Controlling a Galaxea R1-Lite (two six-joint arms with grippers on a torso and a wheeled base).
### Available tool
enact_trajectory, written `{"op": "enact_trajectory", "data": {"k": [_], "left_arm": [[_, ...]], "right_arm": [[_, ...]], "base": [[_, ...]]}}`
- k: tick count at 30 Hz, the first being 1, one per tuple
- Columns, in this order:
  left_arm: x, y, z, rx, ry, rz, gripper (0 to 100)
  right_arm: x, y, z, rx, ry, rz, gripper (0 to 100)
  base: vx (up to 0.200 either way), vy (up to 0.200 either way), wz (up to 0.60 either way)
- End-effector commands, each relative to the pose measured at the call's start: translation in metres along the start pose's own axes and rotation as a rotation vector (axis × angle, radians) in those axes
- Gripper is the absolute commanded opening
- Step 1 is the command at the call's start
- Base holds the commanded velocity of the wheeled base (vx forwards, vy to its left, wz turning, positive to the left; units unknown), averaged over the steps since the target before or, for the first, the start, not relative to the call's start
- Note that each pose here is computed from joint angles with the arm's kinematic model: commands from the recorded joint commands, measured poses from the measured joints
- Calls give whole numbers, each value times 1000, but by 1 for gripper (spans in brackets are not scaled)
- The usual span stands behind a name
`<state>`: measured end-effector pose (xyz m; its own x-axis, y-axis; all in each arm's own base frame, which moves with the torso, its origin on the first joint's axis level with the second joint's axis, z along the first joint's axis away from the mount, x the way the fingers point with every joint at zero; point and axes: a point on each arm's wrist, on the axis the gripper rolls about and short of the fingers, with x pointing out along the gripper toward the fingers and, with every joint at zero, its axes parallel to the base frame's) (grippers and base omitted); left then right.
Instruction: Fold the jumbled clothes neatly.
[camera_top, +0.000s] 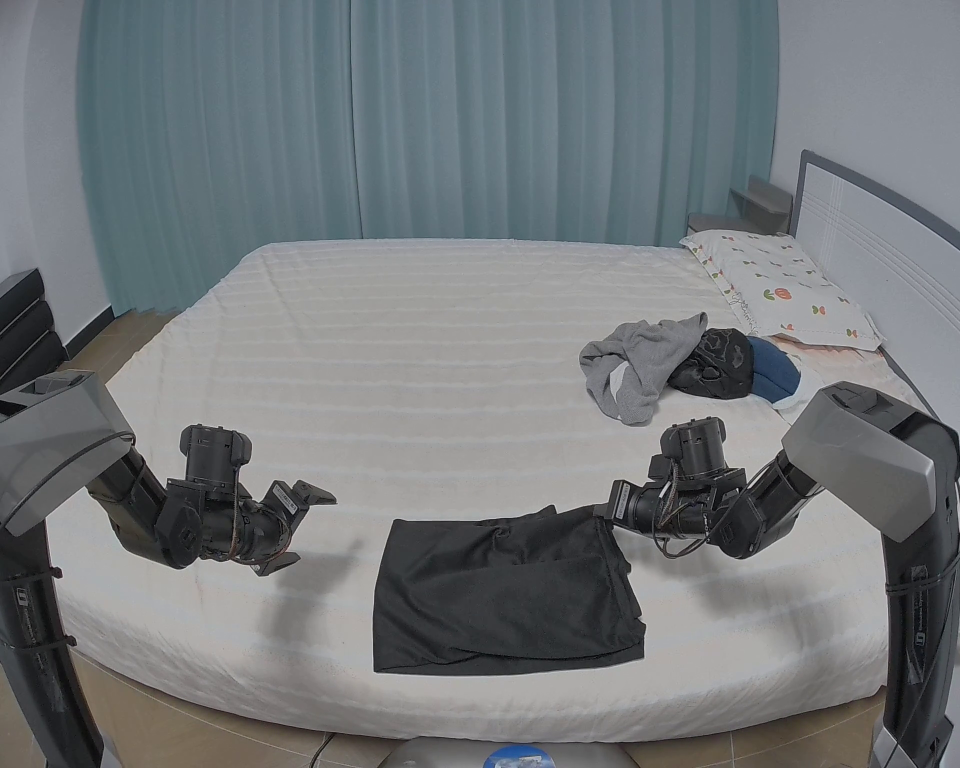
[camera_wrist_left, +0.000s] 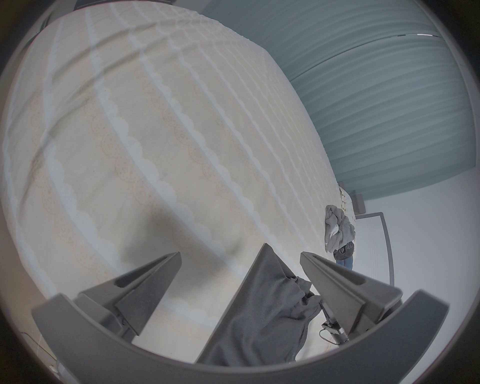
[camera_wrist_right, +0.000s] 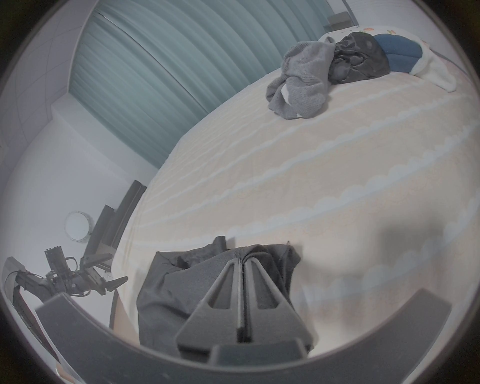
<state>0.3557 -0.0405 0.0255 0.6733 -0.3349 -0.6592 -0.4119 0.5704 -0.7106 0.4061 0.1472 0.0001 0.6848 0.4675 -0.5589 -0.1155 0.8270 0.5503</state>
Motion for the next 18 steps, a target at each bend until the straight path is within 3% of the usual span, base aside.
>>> {"op": "enact_trajectory", "data": {"k": [1, 7, 18], "left_arm": [[0, 1, 0, -1, 1, 2, 100], [0, 1, 0, -1, 1, 2, 100], [0, 1, 0, -1, 1, 2, 100]], "right_arm": [[-2, -2, 4, -3, -11, -12, 0], [-4, -13, 6, -41, -2, -71, 0], [-6, -19, 8, -49, -8, -93, 0]], "base": [[0, 0, 0], [0, 0, 0], [0, 0, 0]]}}
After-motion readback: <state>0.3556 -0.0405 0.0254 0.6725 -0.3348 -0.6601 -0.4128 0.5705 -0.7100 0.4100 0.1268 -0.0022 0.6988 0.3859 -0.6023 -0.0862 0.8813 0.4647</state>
